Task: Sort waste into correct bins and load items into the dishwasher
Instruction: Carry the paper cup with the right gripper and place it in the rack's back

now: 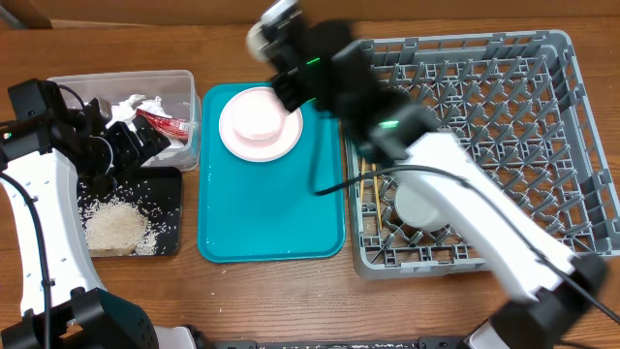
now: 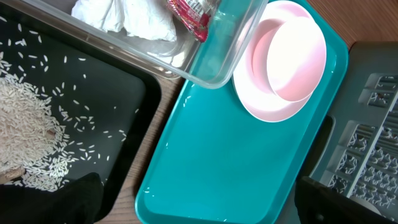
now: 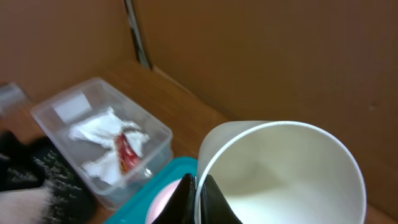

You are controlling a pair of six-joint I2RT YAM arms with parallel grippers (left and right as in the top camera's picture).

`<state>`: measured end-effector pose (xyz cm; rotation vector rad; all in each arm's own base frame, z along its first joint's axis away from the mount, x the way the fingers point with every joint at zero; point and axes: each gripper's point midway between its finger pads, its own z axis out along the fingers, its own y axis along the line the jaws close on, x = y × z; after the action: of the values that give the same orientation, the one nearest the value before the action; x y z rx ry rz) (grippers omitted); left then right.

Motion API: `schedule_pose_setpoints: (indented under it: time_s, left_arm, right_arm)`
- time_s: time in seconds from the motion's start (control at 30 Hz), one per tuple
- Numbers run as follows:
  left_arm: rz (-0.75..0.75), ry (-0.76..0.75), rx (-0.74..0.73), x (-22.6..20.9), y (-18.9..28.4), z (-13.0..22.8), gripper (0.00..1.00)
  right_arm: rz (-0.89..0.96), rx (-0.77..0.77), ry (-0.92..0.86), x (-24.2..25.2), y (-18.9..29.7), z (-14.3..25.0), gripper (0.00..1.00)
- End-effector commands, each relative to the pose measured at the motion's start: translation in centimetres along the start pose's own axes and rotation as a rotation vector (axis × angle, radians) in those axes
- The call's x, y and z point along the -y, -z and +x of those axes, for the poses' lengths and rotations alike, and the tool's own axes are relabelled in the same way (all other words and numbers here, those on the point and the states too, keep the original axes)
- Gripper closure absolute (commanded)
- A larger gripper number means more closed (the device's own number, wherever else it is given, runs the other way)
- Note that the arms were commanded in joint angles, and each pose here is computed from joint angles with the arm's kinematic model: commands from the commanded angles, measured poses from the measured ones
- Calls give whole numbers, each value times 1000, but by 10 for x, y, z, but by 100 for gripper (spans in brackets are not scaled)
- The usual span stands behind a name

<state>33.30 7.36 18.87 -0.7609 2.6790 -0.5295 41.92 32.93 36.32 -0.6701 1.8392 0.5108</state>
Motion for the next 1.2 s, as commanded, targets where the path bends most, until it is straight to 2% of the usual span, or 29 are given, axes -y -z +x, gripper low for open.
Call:
schedule_pose_setpoints:
  time_s: [0.0, 0.13, 0.3, 0.47, 0.6, 0.9, 1.17]
  left_arm:
    - [8, -32, 34, 7, 10, -4, 0]
    - [8, -32, 34, 7, 10, -4, 0]
    - [8, -32, 34, 7, 10, -4, 0]
    - [8, -32, 34, 7, 10, -4, 0]
    - [8, -32, 34, 7, 10, -4, 0]
    - [8, -32, 34, 7, 10, -4, 0]
    - [8, -32, 34, 7, 10, -4, 0]
  right_arm:
    - [-156, 6, -246, 30, 23, -9, 96]
    - [-387, -5, -465, 74, 50, -6, 96]
    - [-561, -14, -601, 125, 61, 12, 96]
    - [-614, -78, -786, 165, 38, 53, 96]
    - [-698, -136, -876, 174, 11, 88, 96]
    - [-690, -227, -1035, 195, -29, 158, 96]
    - [-649, -238, -1094, 216, -28, 186, 96]
